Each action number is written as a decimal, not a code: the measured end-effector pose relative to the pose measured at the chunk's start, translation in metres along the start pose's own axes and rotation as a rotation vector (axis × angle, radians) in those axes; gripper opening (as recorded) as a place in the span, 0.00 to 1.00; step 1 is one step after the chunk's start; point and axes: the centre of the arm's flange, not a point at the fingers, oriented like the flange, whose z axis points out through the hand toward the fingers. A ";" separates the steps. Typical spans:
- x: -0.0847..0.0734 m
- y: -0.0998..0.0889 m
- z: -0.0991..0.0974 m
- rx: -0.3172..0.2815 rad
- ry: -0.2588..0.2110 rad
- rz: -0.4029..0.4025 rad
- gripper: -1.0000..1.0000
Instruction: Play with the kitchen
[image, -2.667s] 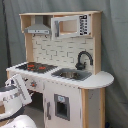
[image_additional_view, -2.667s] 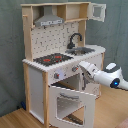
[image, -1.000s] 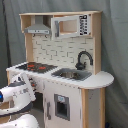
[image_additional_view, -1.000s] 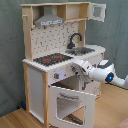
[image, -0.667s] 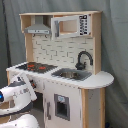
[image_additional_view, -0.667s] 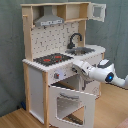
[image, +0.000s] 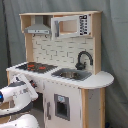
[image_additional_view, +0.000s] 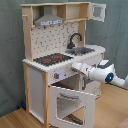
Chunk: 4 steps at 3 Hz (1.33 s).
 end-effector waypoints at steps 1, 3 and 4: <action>0.000 0.000 0.000 -0.001 -0.004 -0.116 0.00; 0.001 0.000 0.000 -0.003 -0.012 -0.355 0.00; 0.002 -0.001 0.000 -0.004 -0.017 -0.472 0.00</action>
